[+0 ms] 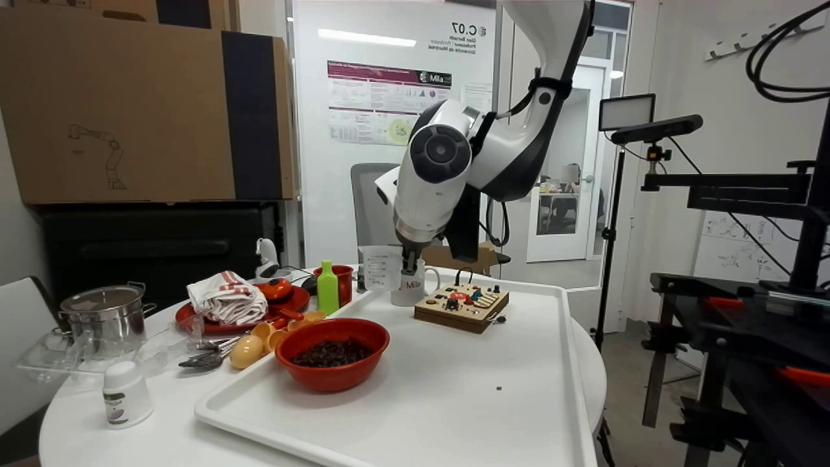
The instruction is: Pour the contents in the clear jug into the red bowl on the table.
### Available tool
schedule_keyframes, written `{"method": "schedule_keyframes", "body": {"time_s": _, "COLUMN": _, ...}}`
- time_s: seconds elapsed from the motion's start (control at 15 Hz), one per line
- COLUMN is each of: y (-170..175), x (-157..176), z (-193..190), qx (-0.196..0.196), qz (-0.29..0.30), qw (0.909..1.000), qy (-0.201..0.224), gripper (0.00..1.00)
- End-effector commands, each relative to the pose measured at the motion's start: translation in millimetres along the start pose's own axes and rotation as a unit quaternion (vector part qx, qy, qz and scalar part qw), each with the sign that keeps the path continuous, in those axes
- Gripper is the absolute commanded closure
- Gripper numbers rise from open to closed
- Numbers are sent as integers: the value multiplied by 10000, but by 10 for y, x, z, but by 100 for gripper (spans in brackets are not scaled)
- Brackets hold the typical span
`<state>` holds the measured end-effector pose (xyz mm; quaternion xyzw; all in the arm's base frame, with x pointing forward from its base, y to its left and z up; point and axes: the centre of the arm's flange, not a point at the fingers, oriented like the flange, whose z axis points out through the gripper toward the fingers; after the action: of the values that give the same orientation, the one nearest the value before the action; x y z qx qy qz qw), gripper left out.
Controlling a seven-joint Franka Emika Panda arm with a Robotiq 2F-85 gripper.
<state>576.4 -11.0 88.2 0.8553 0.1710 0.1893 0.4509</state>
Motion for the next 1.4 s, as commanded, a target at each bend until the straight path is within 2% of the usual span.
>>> {"method": "schedule_keyframes", "body": {"time_s": 0.0, "y": -360, "x": 85, "z": 57, "qx": -342, "qz": -104, "qw": 9992, "qy": -154, "gripper": 89}}
{"method": "schedule_keyframes", "body": {"time_s": 0.27, "y": -613, "x": 103, "z": 71, "qx": -601, "qz": -186, "qw": 9977, "qy": -250, "gripper": 89}}
{"method": "schedule_keyframes", "body": {"time_s": 0.33, "y": -647, "x": 104, "z": 97, "qx": -645, "qz": -183, "qw": 9973, "qy": -305, "gripper": 64}}
{"method": "schedule_keyframes", "body": {"time_s": 0.4, "y": -672, "x": 108, "z": 114, "qx": -677, "qz": -165, "qw": 9969, "qy": -359, "gripper": 63}}
{"method": "schedule_keyframes", "body": {"time_s": 0.47, "y": -688, "x": 103, "z": 140, "qx": -725, "qz": -147, "qw": 9964, "qy": -422, "gripper": 57}}
{"method": "schedule_keyframes", "body": {"time_s": 0.87, "y": -724, "x": 69, "z": 278, "qx": -928, "qz": -22, "qw": 9931, "qy": -718, "gripper": 12}}
{"method": "schedule_keyframes", "body": {"time_s": 1.0, "y": -743, "x": 55, "z": 305, "qx": -962, "qz": -9, "qw": 9922, "qy": -789, "gripper": 0}}
{"method": "schedule_keyframes", "body": {"time_s": 1.2, "y": -745, "x": 35, "z": 329, "qx": -973, "qz": 42, "qw": 9915, "qy": -863, "gripper": 0}}
{"method": "schedule_keyframes", "body": {"time_s": 1.33, "y": -704, "x": 40, "z": 288, "qx": -761, "qz": 68, "qw": 9934, "qy": -852, "gripper": 0}}
